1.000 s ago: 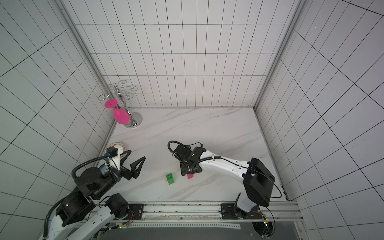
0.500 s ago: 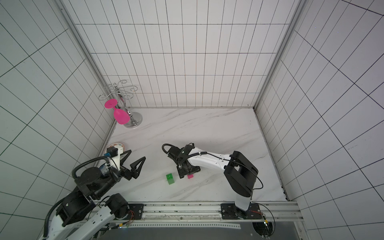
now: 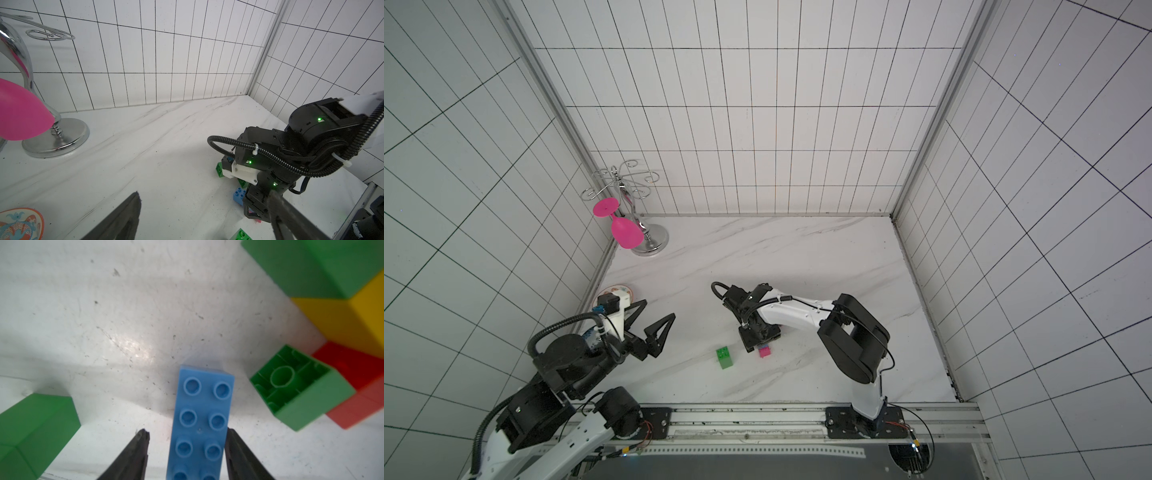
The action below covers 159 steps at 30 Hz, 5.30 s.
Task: Assemble the letter r with lego
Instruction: Adjust the lego brick at the center of the board, then move the lego brick at the center of the board.
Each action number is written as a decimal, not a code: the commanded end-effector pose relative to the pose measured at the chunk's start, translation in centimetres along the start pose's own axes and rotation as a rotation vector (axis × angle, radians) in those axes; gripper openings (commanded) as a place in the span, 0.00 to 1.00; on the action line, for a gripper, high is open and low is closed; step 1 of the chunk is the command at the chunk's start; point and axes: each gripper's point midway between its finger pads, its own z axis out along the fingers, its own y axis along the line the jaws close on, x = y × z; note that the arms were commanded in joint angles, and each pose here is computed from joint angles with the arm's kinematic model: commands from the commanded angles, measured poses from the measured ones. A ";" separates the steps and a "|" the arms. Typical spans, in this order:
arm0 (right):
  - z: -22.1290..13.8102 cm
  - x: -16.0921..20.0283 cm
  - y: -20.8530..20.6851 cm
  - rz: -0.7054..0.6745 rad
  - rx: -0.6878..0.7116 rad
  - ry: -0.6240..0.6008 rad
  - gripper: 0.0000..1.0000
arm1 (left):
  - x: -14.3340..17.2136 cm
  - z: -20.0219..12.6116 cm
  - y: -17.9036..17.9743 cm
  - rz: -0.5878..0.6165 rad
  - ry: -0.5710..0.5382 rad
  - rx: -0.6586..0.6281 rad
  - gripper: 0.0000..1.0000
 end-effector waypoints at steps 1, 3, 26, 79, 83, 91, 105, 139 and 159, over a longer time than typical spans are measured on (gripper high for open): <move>0.6 0.6 0.3 -0.116 -0.049 0.019 0.55 | -0.1 0.4 0.0 -0.004 -0.008 -0.002 0.95; 1.0 1.0 0.6 -0.157 -0.076 0.034 0.51 | -0.1 0.4 0.0 -0.003 -0.006 -0.003 0.95; -7.1 2.4 -0.3 -0.015 -0.098 -0.044 0.77 | 0.1 0.8 -0.1 -0.008 0.009 -0.002 0.95; -1.9 0.6 12.6 -0.356 -0.061 0.086 0.41 | -1.3 -1.6 2.2 -0.051 -0.094 -0.116 0.94; -1.6 1.8 13.3 -0.457 -0.067 0.123 0.41 | -1.2 -1.5 2.3 -0.050 -0.092 -0.117 0.94; -0.9 3.9 13.7 -0.582 -0.030 0.193 0.52 | -1.2 -1.6 2.3 -0.051 -0.095 -0.116 0.94; -6.3 1.6 13.3 -0.586 -0.007 0.003 0.77 | -1.3 -1.7 2.2 -0.051 -0.099 -0.114 0.94; -5.1 0.3 1.4 -0.224 0.031 -0.233 0.70 | -0.7 -0.6 1.9 -0.037 -0.050 -0.106 0.95; -2.3 1.6 1.5 -0.212 -0.017 -0.267 0.59 | -0.4 -0.3 1.9 -0.035 -0.037 -0.105 0.94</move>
